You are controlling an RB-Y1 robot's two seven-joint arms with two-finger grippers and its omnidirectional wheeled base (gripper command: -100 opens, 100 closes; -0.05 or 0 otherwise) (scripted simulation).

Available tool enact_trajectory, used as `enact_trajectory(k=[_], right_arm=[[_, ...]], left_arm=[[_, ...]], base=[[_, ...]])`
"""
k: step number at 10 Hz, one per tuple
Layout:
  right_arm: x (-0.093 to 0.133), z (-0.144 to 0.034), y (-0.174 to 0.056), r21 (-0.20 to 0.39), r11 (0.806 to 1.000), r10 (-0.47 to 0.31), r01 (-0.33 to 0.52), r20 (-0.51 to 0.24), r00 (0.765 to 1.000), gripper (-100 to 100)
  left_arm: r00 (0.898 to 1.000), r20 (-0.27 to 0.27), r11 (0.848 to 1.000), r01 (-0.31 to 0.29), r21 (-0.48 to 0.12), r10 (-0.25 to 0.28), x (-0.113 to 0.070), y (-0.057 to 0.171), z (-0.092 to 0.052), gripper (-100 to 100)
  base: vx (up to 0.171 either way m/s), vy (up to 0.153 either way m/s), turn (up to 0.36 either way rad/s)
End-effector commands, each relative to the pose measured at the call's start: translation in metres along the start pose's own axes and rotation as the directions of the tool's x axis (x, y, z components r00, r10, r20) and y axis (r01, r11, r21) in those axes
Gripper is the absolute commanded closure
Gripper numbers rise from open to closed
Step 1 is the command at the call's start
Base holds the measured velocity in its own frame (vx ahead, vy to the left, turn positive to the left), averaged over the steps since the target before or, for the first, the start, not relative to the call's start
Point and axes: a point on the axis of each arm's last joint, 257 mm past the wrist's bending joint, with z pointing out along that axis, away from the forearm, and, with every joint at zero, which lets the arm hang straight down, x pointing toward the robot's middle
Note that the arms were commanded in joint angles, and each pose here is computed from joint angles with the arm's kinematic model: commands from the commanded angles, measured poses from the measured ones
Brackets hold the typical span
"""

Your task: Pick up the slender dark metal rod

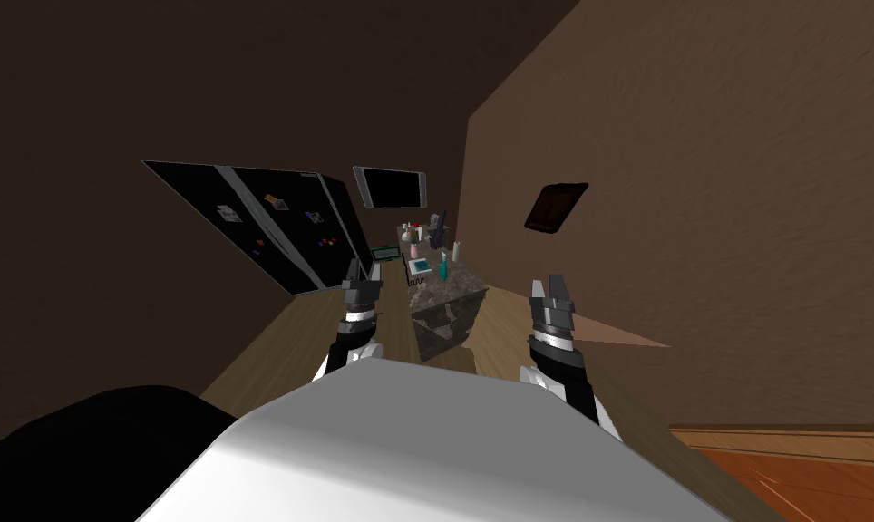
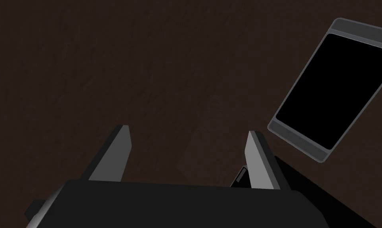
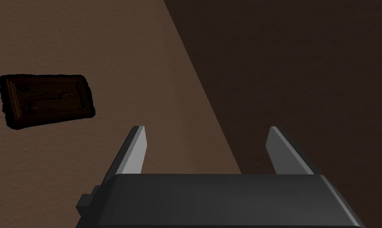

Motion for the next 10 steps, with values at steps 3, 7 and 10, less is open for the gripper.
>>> enact_trajectory(k=[3, 7, 10], right_arm=[[0.000, 0.000, 0.000, 0.000, 1.000, 0.000, 0.000, 0.000, 1.000, 0], [0.000, 0.000, 0.000, 0.000, 1.000, 0.000, 0.000, 0.000, 1.000, 0], [0.000, 0.000, 0.000, 0.000, 1.000, 0.000, 0.000, 0.000, 1.000, 0]], left_arm=[[0.999, -0.051, 0.999, 0.002, -0.042, -0.004, 0.001, 0.021, 0.001, -100], [0.997, -0.065, 0.995, 0.026, -0.100, -0.032, -0.008, 0.058, 0.008, -100], [0.997, -0.051, 0.990, 0.047, -0.131, -0.054, -0.017, 0.081, 0.015, -100]], base=[[-0.012, -0.021, 0.040], [-0.033, -0.062, 0.082], [-0.036, -0.056, 0.063]])
